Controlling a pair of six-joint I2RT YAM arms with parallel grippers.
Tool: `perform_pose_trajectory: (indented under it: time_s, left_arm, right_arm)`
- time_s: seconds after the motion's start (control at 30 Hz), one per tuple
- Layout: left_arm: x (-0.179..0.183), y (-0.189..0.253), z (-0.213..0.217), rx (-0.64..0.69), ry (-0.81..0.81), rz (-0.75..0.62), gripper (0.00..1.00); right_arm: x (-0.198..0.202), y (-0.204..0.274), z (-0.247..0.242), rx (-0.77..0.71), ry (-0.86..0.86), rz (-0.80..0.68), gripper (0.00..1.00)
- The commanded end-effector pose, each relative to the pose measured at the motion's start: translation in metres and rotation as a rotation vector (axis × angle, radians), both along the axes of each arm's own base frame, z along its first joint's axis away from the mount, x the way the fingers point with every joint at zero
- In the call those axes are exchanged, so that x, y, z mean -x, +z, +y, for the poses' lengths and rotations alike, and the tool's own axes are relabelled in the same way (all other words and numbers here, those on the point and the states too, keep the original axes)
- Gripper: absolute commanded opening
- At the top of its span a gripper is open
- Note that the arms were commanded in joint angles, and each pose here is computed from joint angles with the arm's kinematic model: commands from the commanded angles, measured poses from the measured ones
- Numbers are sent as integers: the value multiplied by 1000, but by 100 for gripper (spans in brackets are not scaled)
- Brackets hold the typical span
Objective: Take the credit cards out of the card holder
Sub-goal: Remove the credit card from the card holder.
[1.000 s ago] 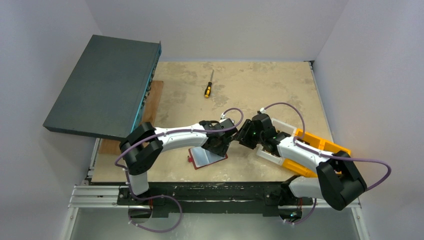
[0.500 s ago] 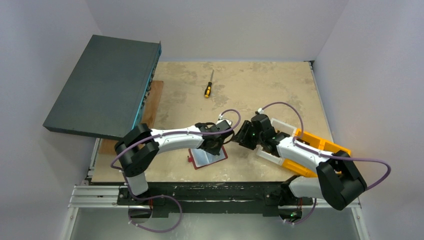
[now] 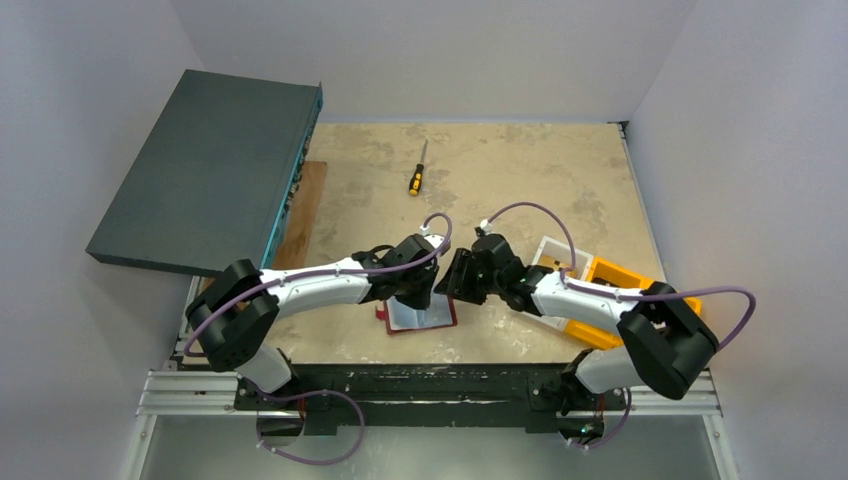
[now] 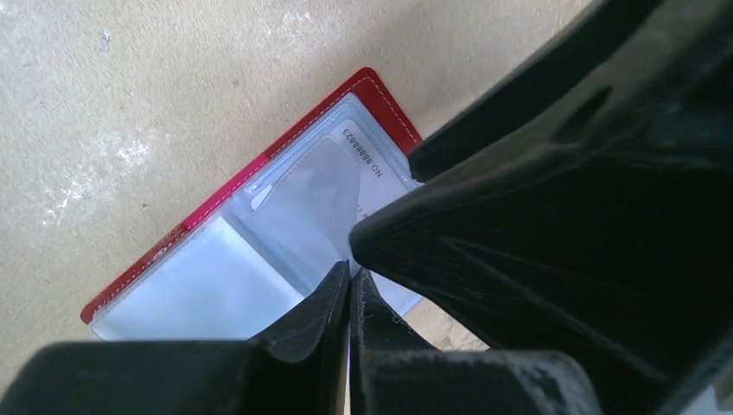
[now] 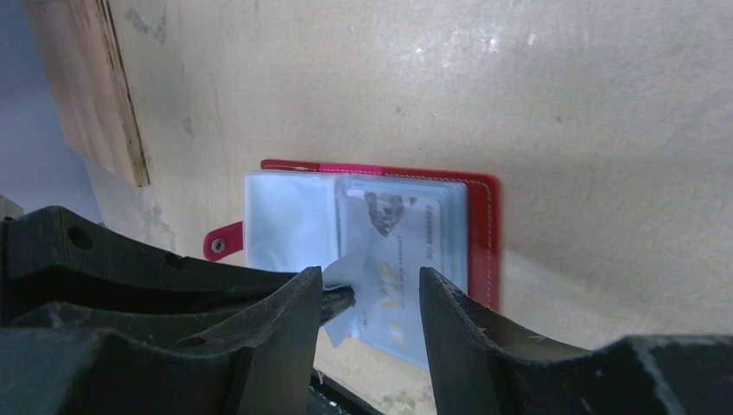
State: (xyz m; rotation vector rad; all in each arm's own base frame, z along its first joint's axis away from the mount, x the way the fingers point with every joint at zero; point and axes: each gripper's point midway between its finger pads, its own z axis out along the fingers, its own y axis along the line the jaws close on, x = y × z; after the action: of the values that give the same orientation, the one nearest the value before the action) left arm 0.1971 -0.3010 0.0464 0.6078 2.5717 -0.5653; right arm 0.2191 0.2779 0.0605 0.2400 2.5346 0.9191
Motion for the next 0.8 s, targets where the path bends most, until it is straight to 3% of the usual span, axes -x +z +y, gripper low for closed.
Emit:
perform_pose_trajectory:
  time_s: [0.0, 0.23, 0.43, 0.63, 0.7, 0.77]
  left_arm:
    - [0, 15, -12, 121, -15, -8, 0]
    - [7, 6, -9, 137, -6, 27, 0]
    - [8, 10, -7, 146, -1, 25, 1]
    - [10, 18, -1, 145, 9, 17, 23]
    - [12, 23, 5, 137, 22, 16, 32]
    - [14, 27, 15, 110, 45, 13, 34]
  right_arm:
    - [-15, 18, 21, -46, -6, -45, 44]
    - [-19, 13, 30, -66, -9, -30, 43]
    - [-18, 6, 34, -59, -10, -1, 20]
    - [-15, 5, 36, -57, -1, 9, 1]
    - [-14, 8, 37, -57, 1, 6, 0]
    - [-13, 11, 38, -61, 5, 2, 0]
